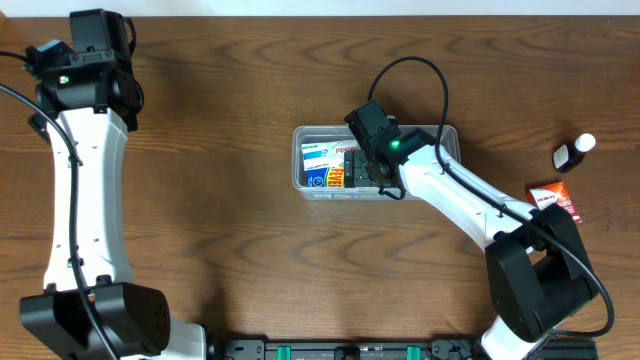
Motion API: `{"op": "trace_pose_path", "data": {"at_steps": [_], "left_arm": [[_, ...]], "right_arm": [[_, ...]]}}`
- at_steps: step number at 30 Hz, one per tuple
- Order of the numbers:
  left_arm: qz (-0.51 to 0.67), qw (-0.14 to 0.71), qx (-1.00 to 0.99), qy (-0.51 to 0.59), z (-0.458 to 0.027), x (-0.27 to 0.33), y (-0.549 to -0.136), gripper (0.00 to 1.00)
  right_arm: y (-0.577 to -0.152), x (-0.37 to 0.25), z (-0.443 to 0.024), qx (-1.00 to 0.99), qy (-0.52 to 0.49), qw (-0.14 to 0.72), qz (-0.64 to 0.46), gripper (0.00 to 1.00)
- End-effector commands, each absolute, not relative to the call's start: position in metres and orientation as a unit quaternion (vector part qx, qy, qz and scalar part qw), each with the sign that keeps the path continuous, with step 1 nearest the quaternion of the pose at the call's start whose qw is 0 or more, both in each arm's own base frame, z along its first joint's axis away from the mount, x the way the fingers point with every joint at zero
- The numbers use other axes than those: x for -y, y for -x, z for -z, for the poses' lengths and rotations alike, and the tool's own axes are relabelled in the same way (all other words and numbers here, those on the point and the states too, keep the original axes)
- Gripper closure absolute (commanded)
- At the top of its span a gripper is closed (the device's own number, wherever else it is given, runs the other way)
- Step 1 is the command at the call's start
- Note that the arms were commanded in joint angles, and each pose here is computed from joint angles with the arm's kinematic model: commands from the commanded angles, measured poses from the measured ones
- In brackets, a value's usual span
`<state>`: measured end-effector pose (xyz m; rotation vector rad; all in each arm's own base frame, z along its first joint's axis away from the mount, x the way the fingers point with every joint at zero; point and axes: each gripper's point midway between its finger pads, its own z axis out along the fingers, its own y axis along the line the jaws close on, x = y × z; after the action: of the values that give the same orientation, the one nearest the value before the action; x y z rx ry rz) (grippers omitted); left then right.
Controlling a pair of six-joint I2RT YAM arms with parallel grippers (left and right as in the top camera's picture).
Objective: Pack container
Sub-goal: 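Lower the tin into the container and open the right gripper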
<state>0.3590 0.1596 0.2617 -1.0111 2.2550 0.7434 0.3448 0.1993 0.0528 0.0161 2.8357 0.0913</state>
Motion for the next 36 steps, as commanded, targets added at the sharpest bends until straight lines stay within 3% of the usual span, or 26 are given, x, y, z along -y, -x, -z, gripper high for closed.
{"op": "trace_pose_path", "data": {"at_steps": [1,12,36], "left_arm": [[-0.283,0.276,-0.838,0.376,-0.262,-0.162,-0.358,0.02],[-0.283,0.276,-0.838,0.376,-0.262,-0.162,-0.358,0.02],[-0.283,0.276,-0.838,0.376,-0.262,-0.162,-0.358,0.02]], "right_arm": [[-0.343,-0.202,-0.051,-0.988,-0.003,0.152,-0.032,0.12],[-0.338,-0.211,-0.05,-0.989,0.001,0.136,-0.059,0.2],[-0.33,-0.259,-0.061,-0.975,0.048,0.108,-0.188,0.14]]}}
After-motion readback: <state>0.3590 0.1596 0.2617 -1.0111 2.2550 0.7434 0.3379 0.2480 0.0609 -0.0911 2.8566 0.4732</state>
